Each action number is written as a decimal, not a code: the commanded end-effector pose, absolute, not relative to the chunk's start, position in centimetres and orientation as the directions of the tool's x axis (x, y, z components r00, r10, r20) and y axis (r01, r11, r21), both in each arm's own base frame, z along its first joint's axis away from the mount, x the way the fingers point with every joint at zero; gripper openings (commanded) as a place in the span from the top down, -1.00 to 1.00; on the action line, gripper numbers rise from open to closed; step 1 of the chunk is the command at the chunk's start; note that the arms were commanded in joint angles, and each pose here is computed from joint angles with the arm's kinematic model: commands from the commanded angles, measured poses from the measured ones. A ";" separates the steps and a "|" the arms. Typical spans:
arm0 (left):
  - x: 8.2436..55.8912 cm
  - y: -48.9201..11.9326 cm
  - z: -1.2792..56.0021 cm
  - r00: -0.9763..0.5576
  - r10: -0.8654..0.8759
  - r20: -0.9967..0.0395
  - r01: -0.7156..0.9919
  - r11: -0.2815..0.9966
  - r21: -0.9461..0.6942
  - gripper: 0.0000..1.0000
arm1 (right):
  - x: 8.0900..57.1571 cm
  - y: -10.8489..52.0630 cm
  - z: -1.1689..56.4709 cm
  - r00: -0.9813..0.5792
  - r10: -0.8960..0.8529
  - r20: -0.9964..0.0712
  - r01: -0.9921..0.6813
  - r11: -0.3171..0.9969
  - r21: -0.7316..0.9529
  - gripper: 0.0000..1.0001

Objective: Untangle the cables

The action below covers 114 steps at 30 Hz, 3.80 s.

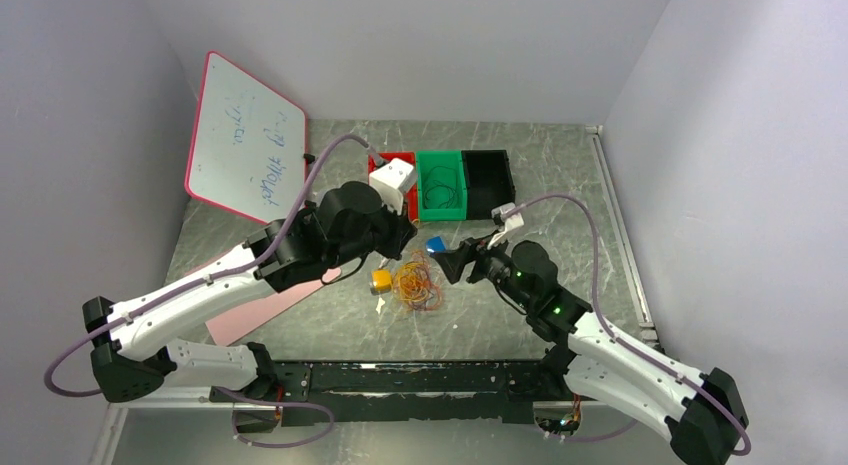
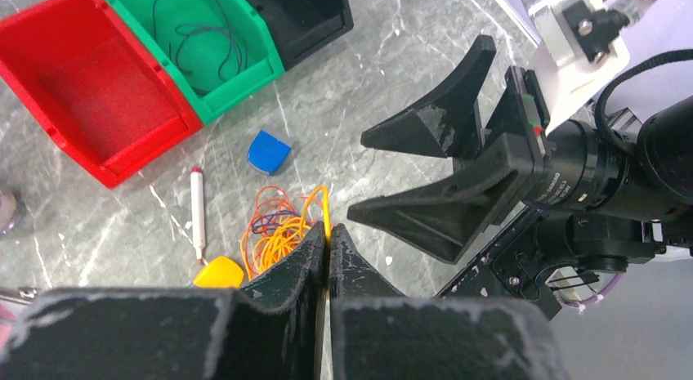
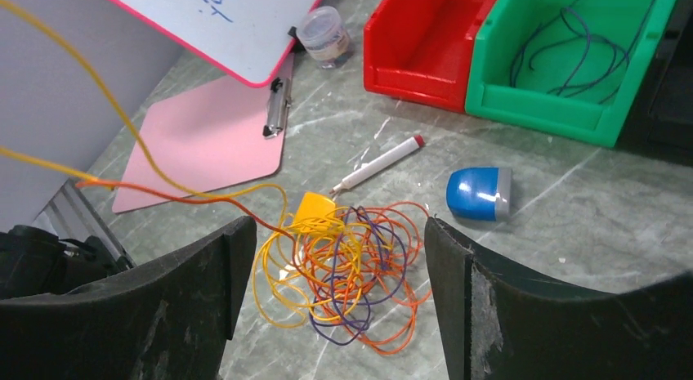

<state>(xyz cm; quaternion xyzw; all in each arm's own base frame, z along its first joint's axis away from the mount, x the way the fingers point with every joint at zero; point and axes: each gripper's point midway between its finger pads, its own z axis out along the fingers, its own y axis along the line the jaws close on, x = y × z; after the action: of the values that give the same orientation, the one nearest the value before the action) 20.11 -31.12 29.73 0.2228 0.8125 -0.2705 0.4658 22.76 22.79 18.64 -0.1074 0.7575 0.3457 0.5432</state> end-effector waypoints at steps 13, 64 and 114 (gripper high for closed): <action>20.2 -33.0 34.8 -0.376 0.104 -0.921 0.693 0.691 -0.205 0.86 | 20.5 25.2 22.5 -0.222 0.150 -0.964 -0.771 0.578 0.267 -0.64; 20.7 -23.8 67.2 0.306 -0.300 -0.904 0.625 0.779 -0.047 0.86 | 20.7 29.3 10.4 -0.461 0.067 -0.885 -0.724 0.548 0.419 0.31; 21.9 -25.8 64.4 0.307 -0.231 -0.923 0.614 0.789 0.007 0.86 | 23.9 35.0 19.6 -0.219 0.007 -0.976 -0.891 0.405 0.203 0.17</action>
<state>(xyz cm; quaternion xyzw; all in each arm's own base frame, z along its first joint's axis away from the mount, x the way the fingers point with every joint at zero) 22.52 -26.66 63.13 0.1953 0.5346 -0.2565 0.7812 24.23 32.73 17.00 -0.3170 0.6992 0.3810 0.5153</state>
